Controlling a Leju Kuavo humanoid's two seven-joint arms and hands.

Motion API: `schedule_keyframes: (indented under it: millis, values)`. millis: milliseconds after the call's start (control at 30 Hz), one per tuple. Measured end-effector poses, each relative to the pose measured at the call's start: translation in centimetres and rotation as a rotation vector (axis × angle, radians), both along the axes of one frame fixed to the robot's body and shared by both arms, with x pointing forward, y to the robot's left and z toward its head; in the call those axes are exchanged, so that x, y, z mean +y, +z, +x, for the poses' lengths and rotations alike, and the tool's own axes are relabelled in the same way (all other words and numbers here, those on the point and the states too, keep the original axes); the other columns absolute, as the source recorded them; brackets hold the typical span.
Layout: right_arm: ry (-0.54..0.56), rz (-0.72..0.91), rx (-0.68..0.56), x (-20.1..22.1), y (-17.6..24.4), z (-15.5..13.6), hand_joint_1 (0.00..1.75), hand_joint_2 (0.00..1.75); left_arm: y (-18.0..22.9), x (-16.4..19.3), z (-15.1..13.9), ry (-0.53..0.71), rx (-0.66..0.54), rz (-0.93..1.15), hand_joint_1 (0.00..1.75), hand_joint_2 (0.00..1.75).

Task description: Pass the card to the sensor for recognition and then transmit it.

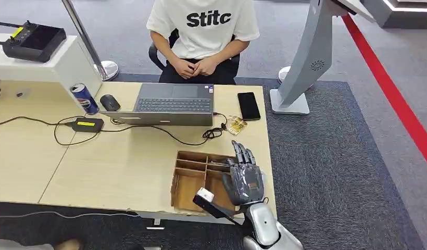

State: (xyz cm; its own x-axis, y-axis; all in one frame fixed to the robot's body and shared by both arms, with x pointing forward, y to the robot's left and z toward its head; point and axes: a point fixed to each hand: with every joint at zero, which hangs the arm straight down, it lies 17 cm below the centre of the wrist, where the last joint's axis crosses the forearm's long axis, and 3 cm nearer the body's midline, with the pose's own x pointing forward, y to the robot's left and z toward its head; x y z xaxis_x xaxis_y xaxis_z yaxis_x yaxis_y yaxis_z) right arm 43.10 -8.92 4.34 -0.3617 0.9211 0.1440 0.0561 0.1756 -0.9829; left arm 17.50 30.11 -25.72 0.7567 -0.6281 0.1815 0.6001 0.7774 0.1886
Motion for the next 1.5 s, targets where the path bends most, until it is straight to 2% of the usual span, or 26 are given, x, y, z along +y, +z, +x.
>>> schedule_keyframes:
  millis: [33, 433, 733, 767, 800, 867, 1133, 1167, 1200, 1500]
  values:
    - [0.000, 0.000, -0.001, 0.01, 0.03, 0.02, 0.75, 1.75, 0.00, 0.01, 0.00, -0.002, 0.000, 0.001, 0.00, 1.75]
    - [0.004, -0.006, -0.016, 0.05, 0.50, 0.33, 0.91, 1.75, 0.00, -0.01, -0.04, -0.006, 0.002, 0.000, 0.00, 1.75]
    - [0.008, -0.006, -0.020, 0.11, 0.62, 0.41, 0.89, 1.75, 0.00, -0.03, -0.03, -0.002, 0.002, -0.003, 0.00, 1.75]
    - [0.008, -0.006, -0.020, 0.10, 0.63, 0.42, 0.98, 1.75, 0.01, -0.02, -0.02, -0.001, 0.002, -0.003, 0.00, 1.75]
    - [0.008, -0.006, -0.020, 0.11, 0.64, 0.42, 0.99, 1.75, 0.01, -0.02, -0.01, 0.000, 0.002, -0.003, 0.00, 1.75]
    - [0.008, -0.006, -0.022, 0.12, 0.68, 0.44, 1.45, 1.75, 0.01, -0.02, -0.01, 0.001, 0.002, -0.004, 0.00, 1.75]
    - [0.003, -0.004, -0.024, -0.05, 0.80, 0.62, 1.45, 1.75, 0.03, 0.01, 0.05, 0.009, 0.001, -0.005, 0.00, 1.75]
    - [0.003, -0.004, -0.024, -0.05, 0.80, 0.62, 1.64, 1.75, 0.03, 0.01, 0.05, 0.009, 0.001, -0.005, 0.00, 1.75]
    - [0.003, -0.004, -0.024, -0.05, 0.81, 0.62, 1.75, 1.75, 0.03, 0.01, 0.05, 0.009, 0.001, -0.005, 0.00, 1.75]
    - [0.006, 0.001, -0.020, -0.01, 0.79, 0.61, 1.75, 1.75, 0.03, 0.01, 0.05, 0.010, 0.001, -0.005, 0.00, 1.75]
